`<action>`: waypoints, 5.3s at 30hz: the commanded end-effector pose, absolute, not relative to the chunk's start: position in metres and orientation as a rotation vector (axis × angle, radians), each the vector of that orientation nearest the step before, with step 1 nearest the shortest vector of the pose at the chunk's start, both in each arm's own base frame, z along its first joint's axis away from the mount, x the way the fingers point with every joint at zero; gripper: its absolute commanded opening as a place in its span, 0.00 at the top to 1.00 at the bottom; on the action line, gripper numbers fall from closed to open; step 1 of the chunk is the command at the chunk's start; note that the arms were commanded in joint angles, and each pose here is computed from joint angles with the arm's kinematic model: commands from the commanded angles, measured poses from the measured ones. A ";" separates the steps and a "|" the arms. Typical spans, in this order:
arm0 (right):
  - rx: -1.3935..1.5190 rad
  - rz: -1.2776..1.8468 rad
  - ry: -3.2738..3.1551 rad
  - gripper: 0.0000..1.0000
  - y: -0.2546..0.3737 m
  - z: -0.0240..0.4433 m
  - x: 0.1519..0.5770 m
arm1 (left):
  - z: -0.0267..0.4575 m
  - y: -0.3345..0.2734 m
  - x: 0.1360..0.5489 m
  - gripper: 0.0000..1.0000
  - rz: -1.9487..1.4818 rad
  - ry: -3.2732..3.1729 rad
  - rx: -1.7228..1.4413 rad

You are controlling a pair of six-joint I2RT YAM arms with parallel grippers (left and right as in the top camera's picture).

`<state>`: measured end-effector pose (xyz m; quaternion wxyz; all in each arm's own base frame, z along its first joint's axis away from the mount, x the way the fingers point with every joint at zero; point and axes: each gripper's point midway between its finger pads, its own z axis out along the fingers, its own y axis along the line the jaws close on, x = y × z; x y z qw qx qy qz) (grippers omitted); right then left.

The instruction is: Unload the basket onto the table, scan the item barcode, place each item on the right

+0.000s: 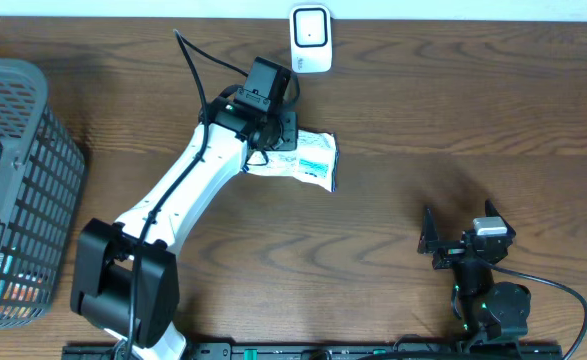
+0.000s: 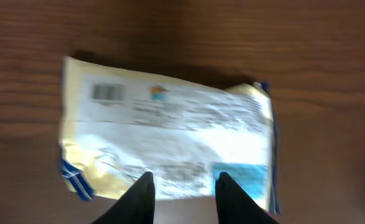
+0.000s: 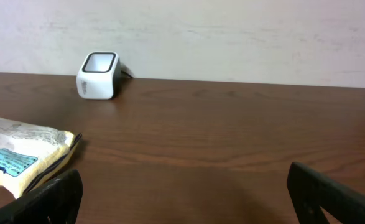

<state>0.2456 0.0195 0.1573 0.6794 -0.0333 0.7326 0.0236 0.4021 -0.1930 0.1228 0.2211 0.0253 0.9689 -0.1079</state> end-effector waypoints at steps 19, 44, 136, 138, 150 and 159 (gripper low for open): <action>-0.065 0.060 1.646 0.01 0.019 0.156 0.245 | 0.046 -0.154 0.387 0.91 0.097 2.902 0.109; -0.065 0.060 1.646 0.01 0.019 0.156 0.245 | 0.045 -0.246 0.394 0.91 -0.371 2.798 0.138; -0.065 0.060 1.646 0.01 0.019 0.156 0.245 | 0.201 0.313 0.194 0.09 0.515 1.926 -1.872; -0.065 0.060 1.646 0.01 0.019 0.156 0.245 | 0.188 0.317 0.190 0.09 0.514 1.928 -1.930; -0.065 0.060 1.646 0.01 0.019 0.156 0.245 | 0.110 0.325 0.192 0.10 0.479 2.052 -2.090; -0.065 0.060 1.646 0.01 0.019 0.156 0.245 | 0.083 0.326 0.198 0.10 0.567 2.139 -2.077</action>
